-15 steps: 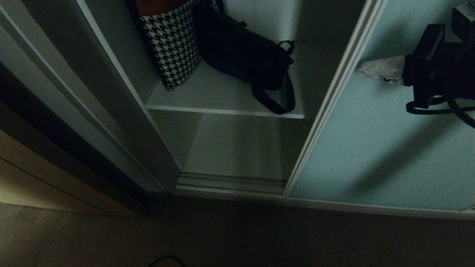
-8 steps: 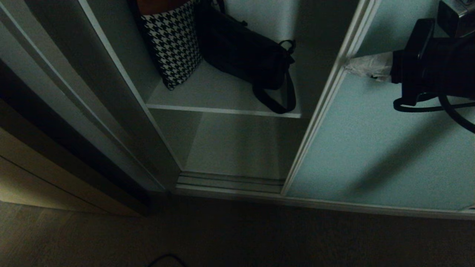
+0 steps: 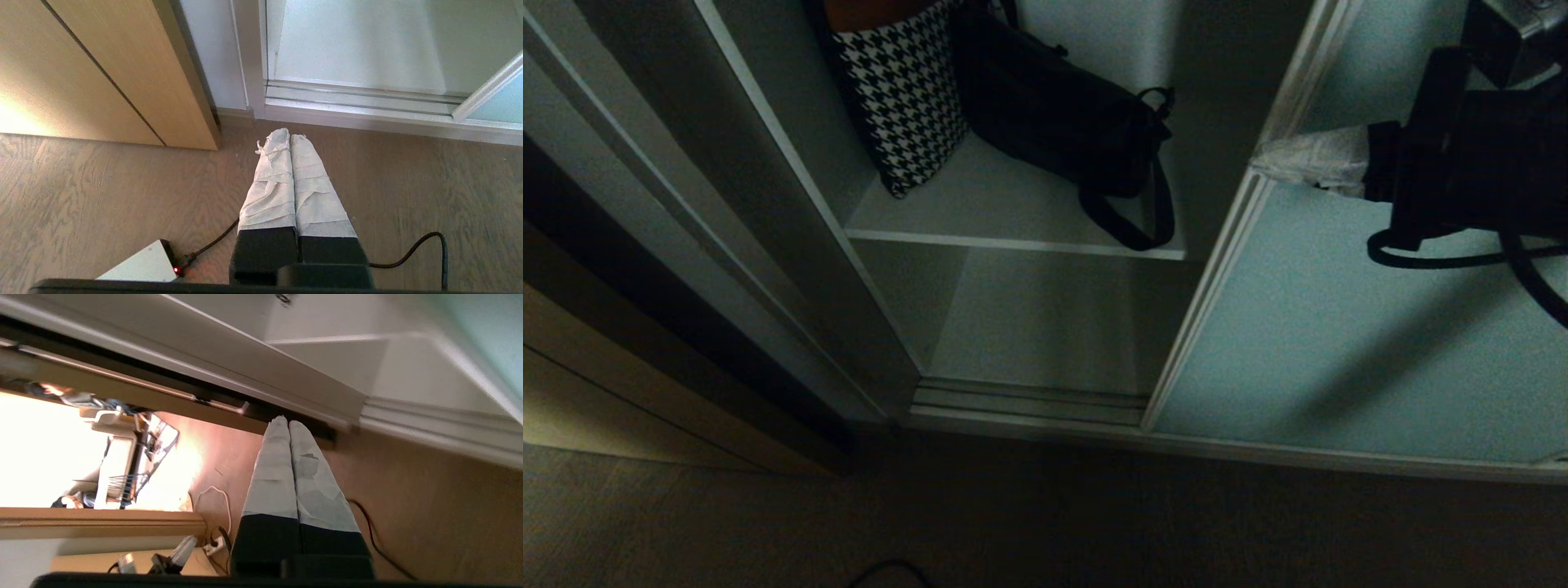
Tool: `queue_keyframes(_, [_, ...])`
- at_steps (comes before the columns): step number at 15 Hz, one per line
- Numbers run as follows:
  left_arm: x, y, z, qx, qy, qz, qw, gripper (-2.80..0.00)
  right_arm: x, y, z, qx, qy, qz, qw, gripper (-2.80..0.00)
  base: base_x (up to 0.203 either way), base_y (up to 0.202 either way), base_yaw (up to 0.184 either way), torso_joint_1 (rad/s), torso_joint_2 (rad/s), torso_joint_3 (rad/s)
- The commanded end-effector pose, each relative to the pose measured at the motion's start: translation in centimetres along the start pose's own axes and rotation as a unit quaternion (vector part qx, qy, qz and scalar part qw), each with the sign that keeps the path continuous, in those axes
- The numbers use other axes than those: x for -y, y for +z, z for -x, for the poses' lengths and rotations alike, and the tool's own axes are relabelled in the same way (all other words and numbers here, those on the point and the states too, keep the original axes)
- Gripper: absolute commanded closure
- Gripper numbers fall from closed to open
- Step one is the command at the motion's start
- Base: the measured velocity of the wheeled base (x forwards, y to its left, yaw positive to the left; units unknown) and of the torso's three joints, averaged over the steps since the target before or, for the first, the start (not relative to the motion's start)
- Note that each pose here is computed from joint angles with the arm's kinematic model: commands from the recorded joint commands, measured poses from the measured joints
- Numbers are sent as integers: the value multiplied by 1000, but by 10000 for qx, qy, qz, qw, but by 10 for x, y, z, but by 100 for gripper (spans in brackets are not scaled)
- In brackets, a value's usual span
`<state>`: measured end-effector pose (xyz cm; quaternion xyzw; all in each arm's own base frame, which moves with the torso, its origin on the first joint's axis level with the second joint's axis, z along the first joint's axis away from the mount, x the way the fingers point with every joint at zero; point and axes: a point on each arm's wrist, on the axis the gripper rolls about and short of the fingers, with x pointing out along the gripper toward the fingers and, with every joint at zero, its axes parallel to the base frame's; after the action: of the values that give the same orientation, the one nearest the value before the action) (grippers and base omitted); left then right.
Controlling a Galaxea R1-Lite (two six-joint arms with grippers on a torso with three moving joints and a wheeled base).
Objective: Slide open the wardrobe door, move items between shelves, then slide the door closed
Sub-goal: Close the door
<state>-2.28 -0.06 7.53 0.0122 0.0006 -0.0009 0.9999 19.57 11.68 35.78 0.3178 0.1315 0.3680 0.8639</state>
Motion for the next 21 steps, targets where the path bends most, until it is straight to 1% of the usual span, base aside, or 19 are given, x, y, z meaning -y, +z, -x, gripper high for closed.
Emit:
queue_keyframes(1, [0,0,0,-9,1,0,10000,0,-12,-2,32,264,259,92,9993,0,0,0,0,0,0,0])
queue_keyframes(3, [0,0,0,-1,1,0,10000,0,-16,-5,59,677,473,285,9962,0,0,0,0,0,0,0])
queue_keyframes(4, [0,0,0,-2,1,0,10000,0,-14,-3,68,878,387,369,9947,0,0,0,0,0,0,0])
queue_keyframes(6, [0,0,0,-1,1,0,10000,0,-4,4,72,1163,23,364,9925,0,0,0,0,0,0,0])
queue_keyframes(7, [0,0,0,-4,2,0,10000,0,0,3,67,1168,-112,323,9926,0,0,0,0,0,0,0])
queue_keyframes(11, [0,0,0,-7,1,0,10000,0,11,4,46,1135,-331,253,9927,0,0,0,0,0,0,0])
queue_keyframes(12, [0,0,0,-8,1,0,10000,0,12,4,42,1145,-340,262,9925,0,0,0,0,0,0,0])
queue_keyframes(15, [0,0,0,-8,1,0,10000,0,8,-3,30,1064,-183,276,9938,0,0,0,0,0,0,0])
queue_keyframes(17, [0,0,0,-6,1,0,10000,0,9,-7,19,1055,-271,378,9933,0,0,0,0,0,0,0])
queue_keyframes(19, [0,0,0,-1,1,0,10000,0,13,-7,12,1193,-334,428,9914,0,0,0,0,0,0,0])
queue_keyframes(21, [0,0,0,-3,1,0,10000,0,16,-4,17,1432,-357,453,9880,0,0,0,0,0,0,0])
